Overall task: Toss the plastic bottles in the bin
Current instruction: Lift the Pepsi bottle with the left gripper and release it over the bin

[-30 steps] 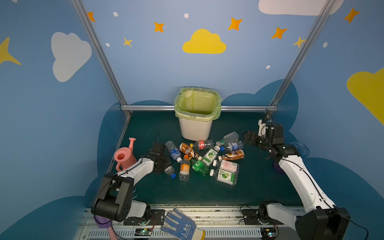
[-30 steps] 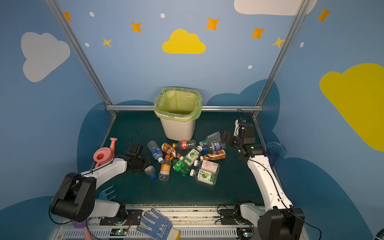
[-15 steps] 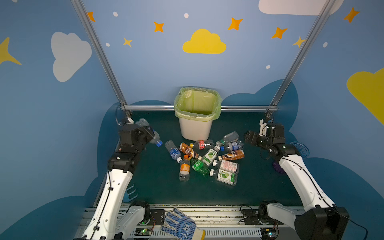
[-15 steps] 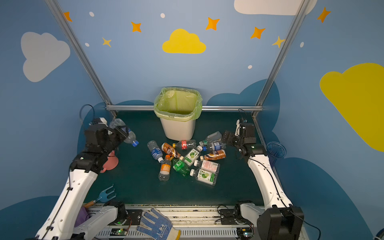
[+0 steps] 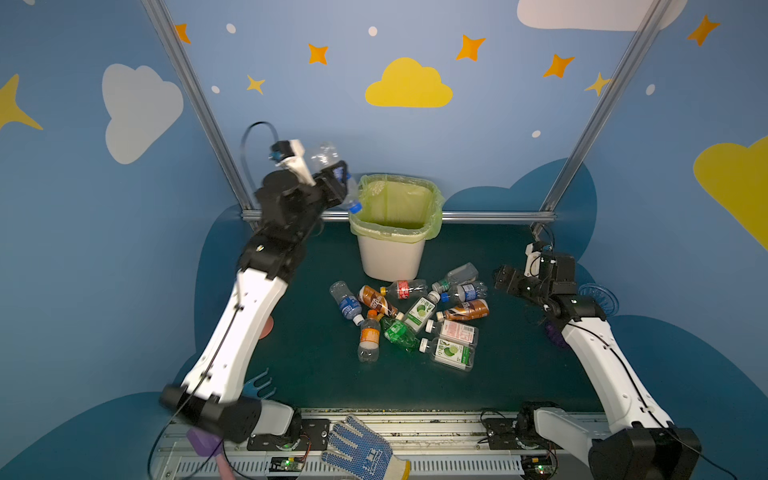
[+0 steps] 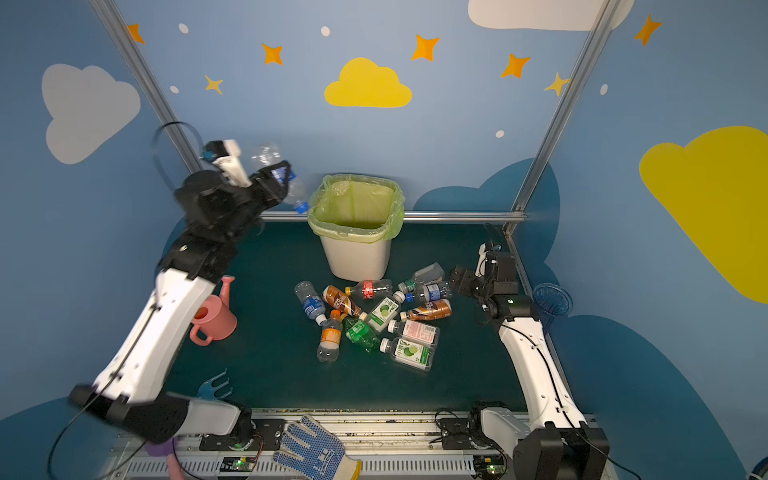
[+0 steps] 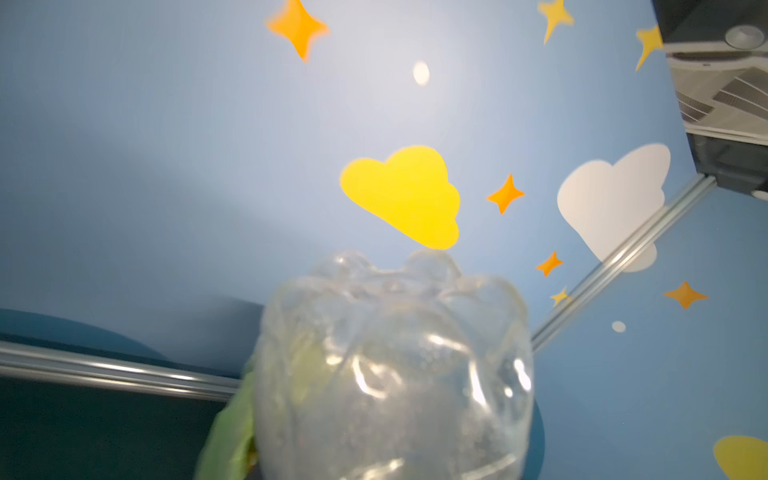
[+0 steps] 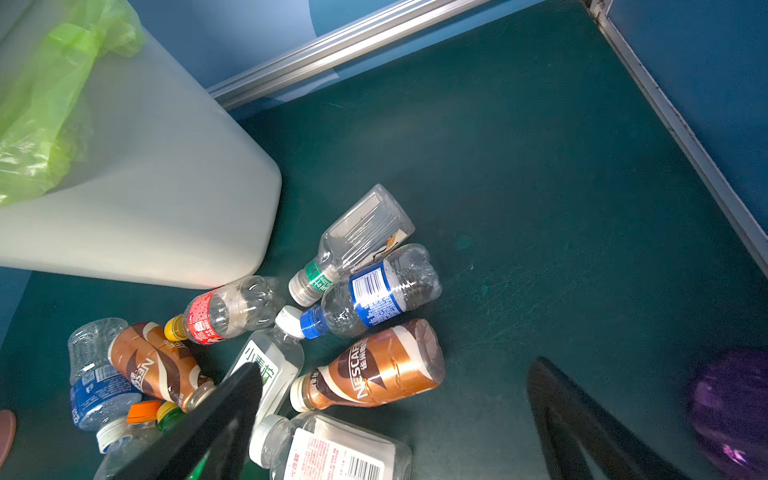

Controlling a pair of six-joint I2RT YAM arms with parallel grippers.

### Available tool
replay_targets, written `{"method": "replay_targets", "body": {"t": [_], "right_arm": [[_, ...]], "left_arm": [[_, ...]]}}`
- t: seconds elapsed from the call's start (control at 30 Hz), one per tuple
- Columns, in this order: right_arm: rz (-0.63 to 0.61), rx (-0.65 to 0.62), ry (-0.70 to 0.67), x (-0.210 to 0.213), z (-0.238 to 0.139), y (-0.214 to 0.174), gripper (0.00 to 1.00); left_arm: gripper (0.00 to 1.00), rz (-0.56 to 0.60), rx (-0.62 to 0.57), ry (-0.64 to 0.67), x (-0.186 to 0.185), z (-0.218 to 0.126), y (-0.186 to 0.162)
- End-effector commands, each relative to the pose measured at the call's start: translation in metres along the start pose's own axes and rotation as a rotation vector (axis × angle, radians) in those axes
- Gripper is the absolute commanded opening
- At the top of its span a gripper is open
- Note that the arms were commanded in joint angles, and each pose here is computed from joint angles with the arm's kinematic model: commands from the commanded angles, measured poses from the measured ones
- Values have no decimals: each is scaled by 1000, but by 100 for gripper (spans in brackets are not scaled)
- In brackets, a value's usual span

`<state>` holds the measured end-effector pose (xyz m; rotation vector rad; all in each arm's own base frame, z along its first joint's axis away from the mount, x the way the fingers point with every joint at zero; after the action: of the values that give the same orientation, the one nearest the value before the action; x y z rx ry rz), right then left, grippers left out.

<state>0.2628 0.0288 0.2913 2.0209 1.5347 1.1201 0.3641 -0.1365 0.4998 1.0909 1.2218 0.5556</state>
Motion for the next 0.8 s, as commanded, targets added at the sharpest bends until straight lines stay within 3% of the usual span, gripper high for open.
{"method": "replay_targets", "body": {"t": [0.0, 0.17, 0.3, 0.5, 0.77], "right_arm": [[10, 18, 31, 2, -5, -2, 98], [2, -8, 13, -3, -16, -6, 98], [36, 8, 0, -8, -14, -13, 98], [89, 26, -18, -12, -10, -18, 98], [249, 150, -16, -18, 14, -34, 98]], "left_arm": [[71, 54, 216, 22, -12, 51, -32], [99, 136, 43, 4, -41, 32, 25], [100, 163, -55, -17, -50, 10, 44], [100, 189, -36, -9, -40, -8, 25], [100, 222, 27, 159, 3, -37, -33]]}}
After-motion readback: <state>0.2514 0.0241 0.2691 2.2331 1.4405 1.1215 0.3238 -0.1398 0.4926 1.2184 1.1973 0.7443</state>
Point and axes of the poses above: each gripper's point midway between its finger pads, its own z axis out along the fingers, its own x axis along the line the jaws close on, y = z × x, the point moved 10 cm from there along -z, back along the fingers, and after that the axes turned 5 degrees about z, right-handed, at the moved point
